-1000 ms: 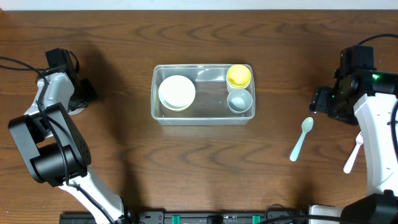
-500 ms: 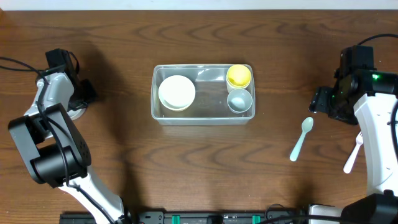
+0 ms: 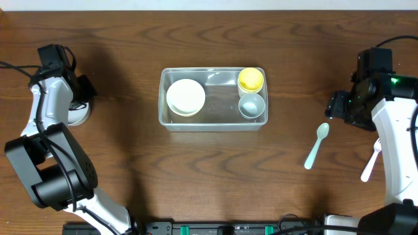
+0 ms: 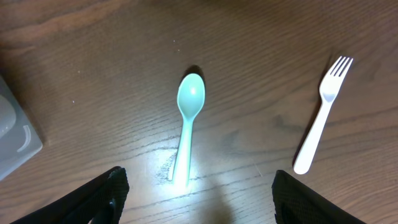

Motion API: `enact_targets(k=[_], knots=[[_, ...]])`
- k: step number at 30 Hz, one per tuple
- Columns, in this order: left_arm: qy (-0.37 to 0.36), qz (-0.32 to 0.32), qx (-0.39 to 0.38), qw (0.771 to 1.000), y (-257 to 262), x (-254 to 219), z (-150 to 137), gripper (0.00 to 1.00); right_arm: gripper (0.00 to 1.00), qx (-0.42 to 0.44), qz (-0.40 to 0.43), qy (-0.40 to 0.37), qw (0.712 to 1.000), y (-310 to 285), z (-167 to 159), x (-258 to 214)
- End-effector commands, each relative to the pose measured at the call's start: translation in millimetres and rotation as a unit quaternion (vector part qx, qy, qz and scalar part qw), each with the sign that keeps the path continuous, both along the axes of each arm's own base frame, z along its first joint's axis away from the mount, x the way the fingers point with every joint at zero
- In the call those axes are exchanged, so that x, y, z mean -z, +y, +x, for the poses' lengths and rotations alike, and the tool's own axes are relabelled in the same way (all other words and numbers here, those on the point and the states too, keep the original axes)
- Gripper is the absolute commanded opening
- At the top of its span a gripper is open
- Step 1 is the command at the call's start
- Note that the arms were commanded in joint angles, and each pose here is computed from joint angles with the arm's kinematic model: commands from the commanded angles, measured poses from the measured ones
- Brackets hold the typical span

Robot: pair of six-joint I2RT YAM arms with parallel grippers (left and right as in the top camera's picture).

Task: Pack container
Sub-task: 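Move the left gripper to the white bowl and grasp its rim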

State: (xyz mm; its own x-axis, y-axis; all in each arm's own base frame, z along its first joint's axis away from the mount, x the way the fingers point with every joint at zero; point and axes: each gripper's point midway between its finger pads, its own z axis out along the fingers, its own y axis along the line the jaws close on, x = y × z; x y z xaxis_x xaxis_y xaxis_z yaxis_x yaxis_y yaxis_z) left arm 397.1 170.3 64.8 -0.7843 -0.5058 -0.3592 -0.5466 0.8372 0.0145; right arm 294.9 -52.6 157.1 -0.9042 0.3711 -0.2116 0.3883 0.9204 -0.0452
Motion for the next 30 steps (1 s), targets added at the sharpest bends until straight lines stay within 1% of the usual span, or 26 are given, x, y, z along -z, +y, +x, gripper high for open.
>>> enact_targets(k=[1, 6, 14, 15, 16, 17, 23, 26, 28, 30], knots=[[-0.006, 0.005, 0.004, 1.0, 0, -6, 3, 0.2, 0.76, -0.004, -0.002, -0.01, 1.0, -1, -1, -7], [0.0, 0.003, 0.008, 1.0, -4, 0, 3, 0.21, 0.76, -0.004, -0.002, -0.01, 1.0, -1, -1, -7], [0.028, -0.008, 0.017, 0.999, -12, 24, 3, 0.22, 0.76, -0.004, -0.002, -0.01, 1.0, -1, -1, -7], [0.03, -0.008, 0.017, 0.999, -12, 26, 2, 0.24, 0.76, -0.004, -0.002, -0.01, 1.0, -1, -1, -7], [0.032, -0.009, 0.016, 0.999, -11, 28, 2, 0.34, 0.76, -0.004, -0.002, -0.01, 1.0, -1, -1, -7], [0.034, -0.009, 0.016, 0.999, -11, 29, 2, 0.35, 0.76, -0.004, -0.002, -0.01, 1.0, -1, -1, -7], [0.033, -0.009, 0.016, 0.999, -11, 31, 3, 0.38, 0.76, -0.004, -0.002, -0.01, 1.0, -1, -1, -7], [0.034, -0.009, 0.016, 0.999, -11, 32, 2, 0.37, 0.76, -0.004, -0.002, -0.01, 1.0, -1, -1, -7], [0.038, -0.011, 0.016, 0.999, -12, 34, 0, 0.33, 0.76, -0.004, -0.002, -0.01, 1.0, -1, -1, -7], [0.043, -0.013, 0.016, 0.999, -13, 39, -4, 0.33, 0.76, -0.004, -0.002, -0.01, 1.0, -1, -1, -7]])
